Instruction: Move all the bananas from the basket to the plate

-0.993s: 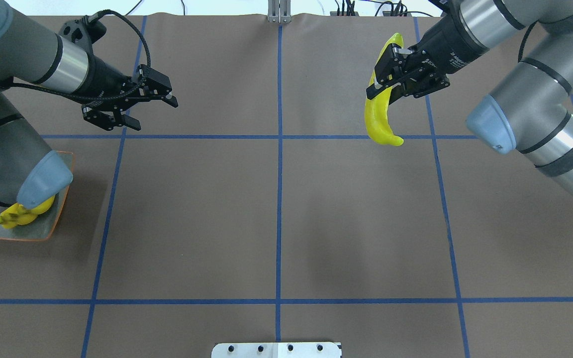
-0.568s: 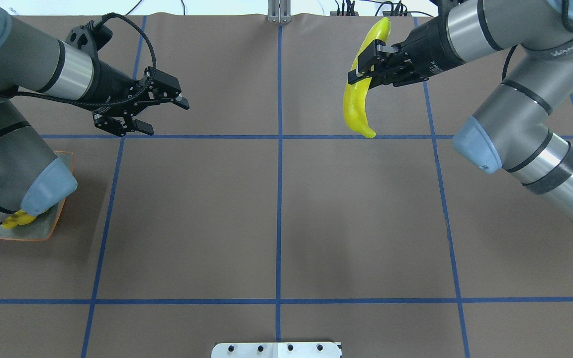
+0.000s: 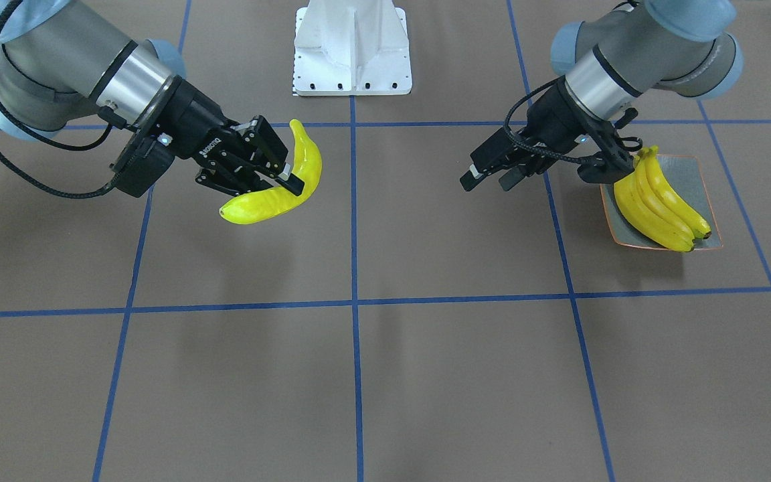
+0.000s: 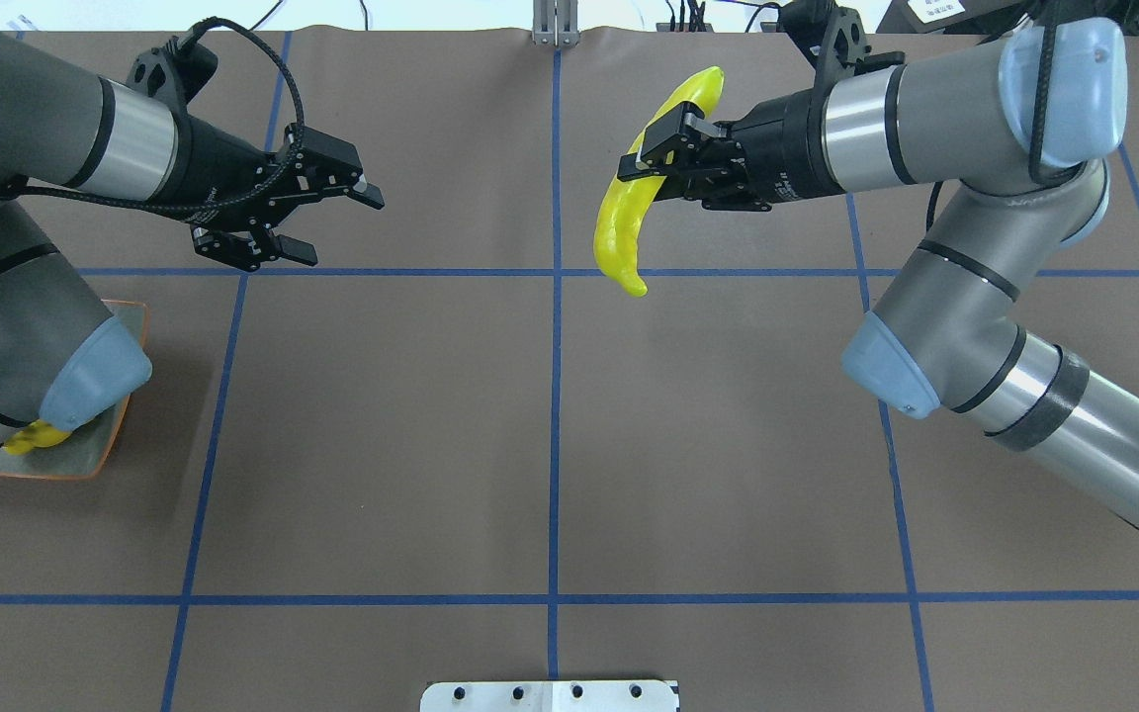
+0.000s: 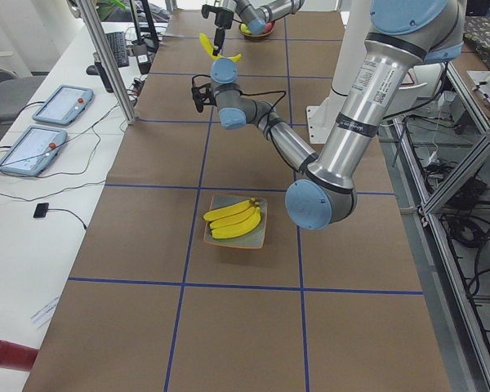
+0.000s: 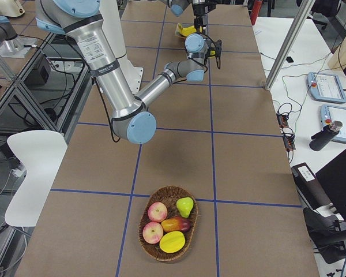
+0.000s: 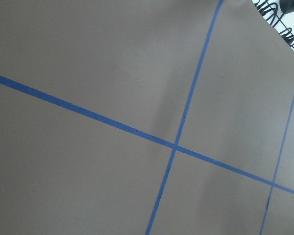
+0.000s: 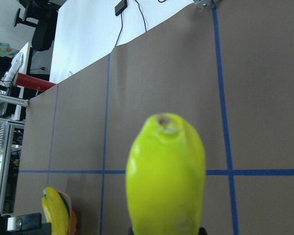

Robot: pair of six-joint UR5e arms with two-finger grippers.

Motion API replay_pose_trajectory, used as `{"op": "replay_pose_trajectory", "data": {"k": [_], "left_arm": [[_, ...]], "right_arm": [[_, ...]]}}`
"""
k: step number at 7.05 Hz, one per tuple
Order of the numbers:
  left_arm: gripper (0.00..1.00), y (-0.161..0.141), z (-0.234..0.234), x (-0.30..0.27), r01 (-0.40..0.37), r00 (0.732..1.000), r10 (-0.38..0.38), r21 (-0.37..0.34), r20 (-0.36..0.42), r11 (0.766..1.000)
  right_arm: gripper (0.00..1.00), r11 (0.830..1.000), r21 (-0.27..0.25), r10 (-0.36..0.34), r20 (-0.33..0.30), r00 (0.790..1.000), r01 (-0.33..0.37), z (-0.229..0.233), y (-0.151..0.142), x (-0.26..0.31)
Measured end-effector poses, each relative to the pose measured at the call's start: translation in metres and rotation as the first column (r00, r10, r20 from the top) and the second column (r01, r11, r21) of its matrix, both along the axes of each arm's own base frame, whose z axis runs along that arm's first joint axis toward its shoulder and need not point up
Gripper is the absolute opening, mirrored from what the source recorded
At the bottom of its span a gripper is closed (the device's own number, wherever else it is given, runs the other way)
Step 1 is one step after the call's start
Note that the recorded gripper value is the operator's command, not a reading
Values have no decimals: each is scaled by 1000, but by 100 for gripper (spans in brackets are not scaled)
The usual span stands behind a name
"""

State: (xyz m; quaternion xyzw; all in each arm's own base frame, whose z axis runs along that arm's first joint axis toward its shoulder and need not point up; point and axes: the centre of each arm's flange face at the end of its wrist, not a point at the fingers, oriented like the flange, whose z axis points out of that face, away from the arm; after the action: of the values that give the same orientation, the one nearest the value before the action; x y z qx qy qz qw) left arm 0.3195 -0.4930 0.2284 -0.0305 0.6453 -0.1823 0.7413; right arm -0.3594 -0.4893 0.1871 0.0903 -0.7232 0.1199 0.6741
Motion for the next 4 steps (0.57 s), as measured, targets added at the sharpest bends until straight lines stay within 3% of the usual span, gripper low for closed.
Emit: {"op": "replay_pose_trajectory", "data": {"k": [2, 4], "left_arm": [[100, 9, -9, -4, 10, 994, -15, -44, -112, 999], [100, 24, -21, -5, -11, 973, -18, -126, -230, 992]], "right_arm": [[0, 993, -106, -40, 155, 987, 57, -7, 26, -12], [0, 973, -182, -85, 273, 958, 138, -8, 47, -17]]}}
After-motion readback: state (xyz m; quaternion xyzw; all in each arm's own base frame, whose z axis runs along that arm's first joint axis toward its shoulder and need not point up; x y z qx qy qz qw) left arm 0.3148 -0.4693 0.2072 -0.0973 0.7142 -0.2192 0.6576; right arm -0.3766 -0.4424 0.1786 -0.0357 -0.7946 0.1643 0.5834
